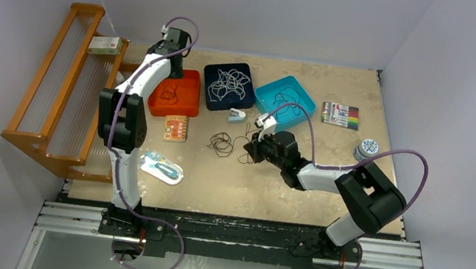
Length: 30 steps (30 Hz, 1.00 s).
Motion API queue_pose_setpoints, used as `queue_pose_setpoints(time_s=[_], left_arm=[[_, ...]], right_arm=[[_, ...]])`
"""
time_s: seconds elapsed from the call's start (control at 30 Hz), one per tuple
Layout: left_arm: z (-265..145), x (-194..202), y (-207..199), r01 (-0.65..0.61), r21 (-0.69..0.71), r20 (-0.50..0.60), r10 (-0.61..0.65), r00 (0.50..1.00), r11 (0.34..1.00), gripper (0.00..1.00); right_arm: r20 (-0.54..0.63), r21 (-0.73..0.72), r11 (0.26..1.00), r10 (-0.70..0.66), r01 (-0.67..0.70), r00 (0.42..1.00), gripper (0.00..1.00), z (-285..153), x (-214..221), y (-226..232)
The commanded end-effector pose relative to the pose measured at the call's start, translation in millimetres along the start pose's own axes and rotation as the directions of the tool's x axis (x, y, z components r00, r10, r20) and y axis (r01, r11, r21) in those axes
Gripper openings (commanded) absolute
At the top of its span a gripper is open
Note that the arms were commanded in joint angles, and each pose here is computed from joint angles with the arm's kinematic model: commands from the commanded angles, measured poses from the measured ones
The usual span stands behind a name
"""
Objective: Untangle the cables
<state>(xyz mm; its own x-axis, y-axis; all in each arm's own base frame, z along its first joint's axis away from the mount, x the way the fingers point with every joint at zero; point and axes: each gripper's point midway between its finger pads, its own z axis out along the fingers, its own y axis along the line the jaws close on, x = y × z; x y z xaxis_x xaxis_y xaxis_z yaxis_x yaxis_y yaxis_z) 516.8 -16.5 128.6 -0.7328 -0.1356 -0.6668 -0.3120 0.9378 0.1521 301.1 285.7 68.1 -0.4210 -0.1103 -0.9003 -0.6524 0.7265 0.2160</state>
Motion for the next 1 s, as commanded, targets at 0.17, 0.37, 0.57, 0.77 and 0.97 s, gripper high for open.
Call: queue_pose_setpoints(time_s=[0.17, 0.37, 0.57, 0.77, 0.97], left_arm=[[-50, -43, 5, 0.097, 0.089, 0.128, -0.108, 0.986, 0.991, 0.44], [-73, -33, 3, 0.134, 0.176, 0.140, -0.160, 0.977, 0.975, 0.46], [-105, -9, -19, 0.170, 0.360, 0.157, -0.240, 0.958, 0.917, 0.46], [-142, 36, -63, 0.143, 0.555, 0.170, -0.281, 0.945, 0.820, 0.46], [-167, 71, -97, 0.095, 0.702, 0.166, -0.292, 0.942, 0.705, 0.46]], right_arm=[[0.100, -0.029, 0.999, -0.029, 0.032, 0.995, 0.01, 5, -38, 9], [0.132, -0.005, 1.000, -0.024, 0.025, 0.991, 0.00, -1, -49, 7], [0.173, 0.042, 0.999, 0.019, -0.026, 0.985, 0.00, -9, -66, 1], [0.213, 0.087, 0.991, 0.084, -0.105, 0.973, 0.00, -23, -89, -7], [0.262, 0.105, 0.989, 0.078, -0.108, 0.962, 0.00, -39, -123, -10]])
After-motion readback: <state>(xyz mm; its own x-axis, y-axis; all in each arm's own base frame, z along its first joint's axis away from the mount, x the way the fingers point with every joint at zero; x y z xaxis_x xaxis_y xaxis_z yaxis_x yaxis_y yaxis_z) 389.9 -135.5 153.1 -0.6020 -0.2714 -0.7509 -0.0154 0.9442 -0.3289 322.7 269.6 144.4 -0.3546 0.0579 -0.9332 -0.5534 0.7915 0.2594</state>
